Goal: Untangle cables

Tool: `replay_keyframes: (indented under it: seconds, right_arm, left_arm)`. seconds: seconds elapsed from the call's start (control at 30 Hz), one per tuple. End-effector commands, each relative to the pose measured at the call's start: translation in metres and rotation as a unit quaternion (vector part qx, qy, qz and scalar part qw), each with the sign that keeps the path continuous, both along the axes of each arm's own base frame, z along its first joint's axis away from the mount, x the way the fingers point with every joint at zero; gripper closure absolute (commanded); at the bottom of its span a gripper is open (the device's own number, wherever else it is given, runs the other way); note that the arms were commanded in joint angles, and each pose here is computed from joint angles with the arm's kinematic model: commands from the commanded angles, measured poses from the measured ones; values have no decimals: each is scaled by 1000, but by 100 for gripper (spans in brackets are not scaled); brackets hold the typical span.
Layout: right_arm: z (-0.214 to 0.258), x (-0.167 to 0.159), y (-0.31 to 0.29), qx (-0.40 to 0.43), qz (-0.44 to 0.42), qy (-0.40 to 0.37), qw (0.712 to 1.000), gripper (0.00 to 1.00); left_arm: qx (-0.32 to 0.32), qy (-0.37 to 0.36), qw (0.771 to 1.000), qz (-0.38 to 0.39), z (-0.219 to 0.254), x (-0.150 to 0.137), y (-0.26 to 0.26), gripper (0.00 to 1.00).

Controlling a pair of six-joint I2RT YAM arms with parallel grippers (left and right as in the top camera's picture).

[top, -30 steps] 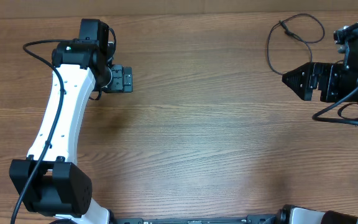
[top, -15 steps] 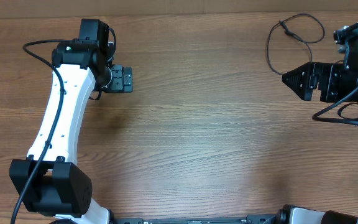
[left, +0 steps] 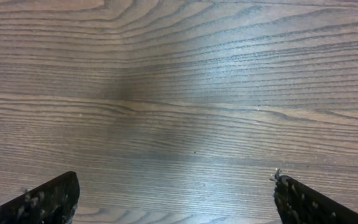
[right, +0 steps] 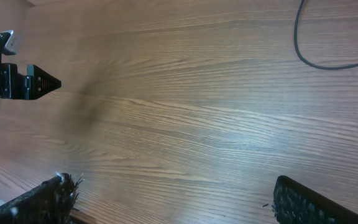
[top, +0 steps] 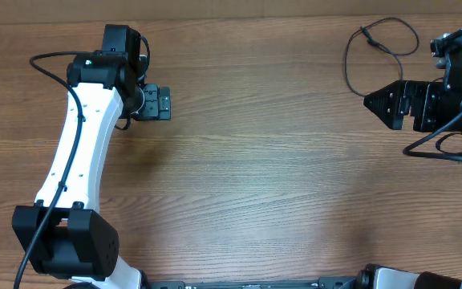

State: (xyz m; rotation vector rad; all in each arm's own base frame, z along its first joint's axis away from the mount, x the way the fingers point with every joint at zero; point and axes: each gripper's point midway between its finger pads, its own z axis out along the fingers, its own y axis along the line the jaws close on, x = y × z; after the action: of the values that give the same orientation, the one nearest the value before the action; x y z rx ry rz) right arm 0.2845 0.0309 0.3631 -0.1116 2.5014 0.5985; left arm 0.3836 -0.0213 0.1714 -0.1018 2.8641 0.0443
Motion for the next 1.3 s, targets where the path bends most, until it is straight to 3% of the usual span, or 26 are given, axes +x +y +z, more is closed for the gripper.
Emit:
replay_keyframes:
  seconds: [0.0,0.17,0.33,0.7,0.9,1.27]
  right_arm:
    - [1,1,2,6,1,-1,1000,0]
    - [1,1,2,6,1,-1,1000,0]
    - [1,1,2,6,1,-1,1000,0]
    - [1,1,2,6,2,-1,1000,0]
    - [1,1,2,6,2,-1,1000,0]
    - [1,1,2,6,1,-1,1000,0]
  left_arm:
    - [-22,-18,999,-17,5,6,-10,1]
    - [-72,-78,993,-45,27,24,-36,0]
    - [-81,-134,985,-72,55,29,-57,1]
    - [-89,-244,960,-105,131,5,-69,1]
    - [-109,-336,928,-117,146,-11,-71,0]
    - [-124,-523,834,-127,137,-50,-65,0]
